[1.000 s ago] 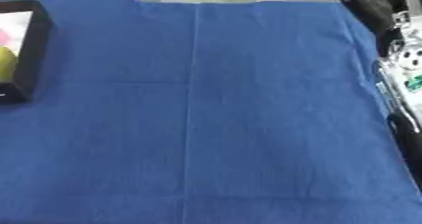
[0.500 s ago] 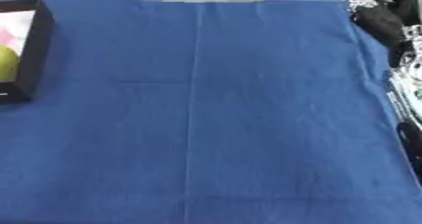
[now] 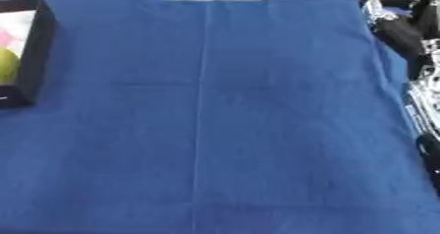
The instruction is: Pick up the objects with one hand, pass them to the other hand, and then place them into the box on the other side of the table.
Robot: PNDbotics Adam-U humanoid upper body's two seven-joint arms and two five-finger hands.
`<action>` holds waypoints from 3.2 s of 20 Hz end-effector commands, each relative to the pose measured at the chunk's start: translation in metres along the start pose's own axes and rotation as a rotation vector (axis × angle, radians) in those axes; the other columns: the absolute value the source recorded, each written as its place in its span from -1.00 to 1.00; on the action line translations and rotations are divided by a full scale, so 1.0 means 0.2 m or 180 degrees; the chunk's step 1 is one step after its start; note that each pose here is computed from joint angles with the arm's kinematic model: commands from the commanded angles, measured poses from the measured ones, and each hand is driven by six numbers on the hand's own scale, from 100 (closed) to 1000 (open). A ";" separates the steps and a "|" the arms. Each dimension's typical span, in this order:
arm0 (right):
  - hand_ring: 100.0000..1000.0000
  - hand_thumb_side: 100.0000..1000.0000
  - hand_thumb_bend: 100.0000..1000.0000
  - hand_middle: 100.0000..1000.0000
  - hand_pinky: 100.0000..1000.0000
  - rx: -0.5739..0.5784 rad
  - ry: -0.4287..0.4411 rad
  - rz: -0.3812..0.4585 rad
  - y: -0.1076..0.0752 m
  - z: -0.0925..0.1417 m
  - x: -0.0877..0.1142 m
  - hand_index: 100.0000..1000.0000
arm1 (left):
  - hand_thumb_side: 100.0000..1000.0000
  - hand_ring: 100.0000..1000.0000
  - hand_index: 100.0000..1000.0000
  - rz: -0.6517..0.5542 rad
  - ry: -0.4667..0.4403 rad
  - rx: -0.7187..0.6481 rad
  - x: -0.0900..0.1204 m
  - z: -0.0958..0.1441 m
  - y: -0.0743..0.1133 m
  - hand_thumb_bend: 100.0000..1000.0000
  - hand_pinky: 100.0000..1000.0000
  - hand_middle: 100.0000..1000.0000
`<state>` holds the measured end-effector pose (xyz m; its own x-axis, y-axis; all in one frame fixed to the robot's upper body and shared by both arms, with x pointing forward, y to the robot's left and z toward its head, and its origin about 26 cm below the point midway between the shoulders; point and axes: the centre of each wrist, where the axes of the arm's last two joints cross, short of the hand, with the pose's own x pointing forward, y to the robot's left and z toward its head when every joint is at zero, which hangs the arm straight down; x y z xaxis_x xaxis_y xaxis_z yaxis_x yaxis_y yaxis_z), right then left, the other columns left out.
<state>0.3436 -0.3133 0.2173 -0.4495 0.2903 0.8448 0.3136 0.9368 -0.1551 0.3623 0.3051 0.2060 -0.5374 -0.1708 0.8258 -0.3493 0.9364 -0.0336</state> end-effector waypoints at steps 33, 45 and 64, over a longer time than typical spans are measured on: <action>0.52 -0.40 -0.51 0.49 0.36 -0.0028 0.0100 0.0036 -0.03 0.02 -0.12 0.56 | 0.68 0.36 0.56 0.0159 0.0078 0.0045 -0.07 0.02 -0.01 -0.82 0.82 0.34; 0.54 -0.41 -0.47 0.49 0.36 -0.0105 0.0039 0.0004 -0.03 0.03 -0.10 0.56 | 0.68 0.37 0.53 0.0255 0.0065 -0.0034 -0.08 0.03 -0.04 -0.81 0.82 0.34; 0.51 -0.45 -0.46 0.46 0.37 -0.0079 -0.0195 0.0013 -0.03 0.06 -0.05 0.52 | 0.68 0.33 0.51 0.0499 0.0029 -0.0097 -0.08 0.04 -0.11 -0.77 0.80 0.30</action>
<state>0.3390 -0.3186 0.1919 -0.4644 0.2912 0.8364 0.3302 0.9332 -0.1415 0.3722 0.2831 0.1788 -0.5490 -0.0140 0.8357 -0.2440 0.9590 -0.1443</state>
